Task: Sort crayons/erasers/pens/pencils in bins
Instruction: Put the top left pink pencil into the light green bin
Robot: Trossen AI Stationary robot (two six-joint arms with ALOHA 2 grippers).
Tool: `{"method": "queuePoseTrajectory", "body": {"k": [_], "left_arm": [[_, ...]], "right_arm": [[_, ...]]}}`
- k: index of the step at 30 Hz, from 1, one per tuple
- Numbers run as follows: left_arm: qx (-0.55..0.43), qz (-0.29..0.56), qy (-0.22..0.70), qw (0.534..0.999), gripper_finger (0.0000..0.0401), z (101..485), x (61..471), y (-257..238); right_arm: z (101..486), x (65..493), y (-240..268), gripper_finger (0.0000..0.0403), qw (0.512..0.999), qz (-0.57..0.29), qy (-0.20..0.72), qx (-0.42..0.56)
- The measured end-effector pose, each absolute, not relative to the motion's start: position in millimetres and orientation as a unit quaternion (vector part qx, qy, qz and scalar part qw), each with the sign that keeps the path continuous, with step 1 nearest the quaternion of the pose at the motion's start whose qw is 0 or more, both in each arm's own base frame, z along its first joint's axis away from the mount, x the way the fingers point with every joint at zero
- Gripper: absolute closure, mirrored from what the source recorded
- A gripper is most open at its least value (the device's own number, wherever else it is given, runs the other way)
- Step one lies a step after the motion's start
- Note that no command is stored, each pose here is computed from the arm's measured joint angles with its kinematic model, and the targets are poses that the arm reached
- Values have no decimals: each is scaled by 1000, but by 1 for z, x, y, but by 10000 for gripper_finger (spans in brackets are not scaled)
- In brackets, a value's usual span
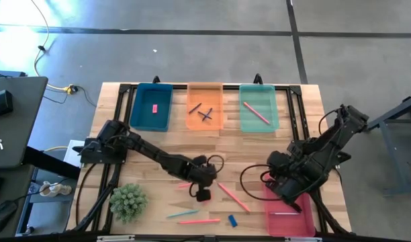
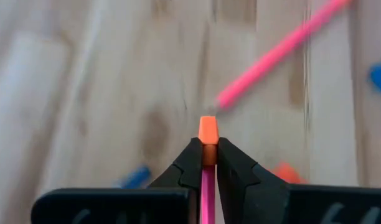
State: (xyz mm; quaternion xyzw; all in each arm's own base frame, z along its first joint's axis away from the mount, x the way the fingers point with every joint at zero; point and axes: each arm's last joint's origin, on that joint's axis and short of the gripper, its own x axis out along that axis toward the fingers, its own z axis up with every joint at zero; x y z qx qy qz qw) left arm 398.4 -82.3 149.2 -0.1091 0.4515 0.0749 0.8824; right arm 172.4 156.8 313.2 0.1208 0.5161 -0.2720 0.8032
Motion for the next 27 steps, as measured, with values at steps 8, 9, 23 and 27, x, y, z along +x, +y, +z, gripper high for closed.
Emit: {"method": "queuePoseTrajectory", "body": {"k": [8, 9, 23, 27], "left_arm": [[-149, 65, 332, 929, 389, 180, 418, -48], [-157, 61, 313, 935, 389, 184, 421, -43], [-221, 0, 65, 973, 389, 232, 442, 6], [-219, -10, -5, 976, 389, 246, 443, 12]], "right_arm": [[327, 160, 164, 277, 838, -213, 476, 161], [330, 158, 164, 277, 844, -207, 468, 164], [349, 146, 164, 277, 904, -177, 352, 169], [352, 151, 165, 277, 912, -180, 323, 179]]}}
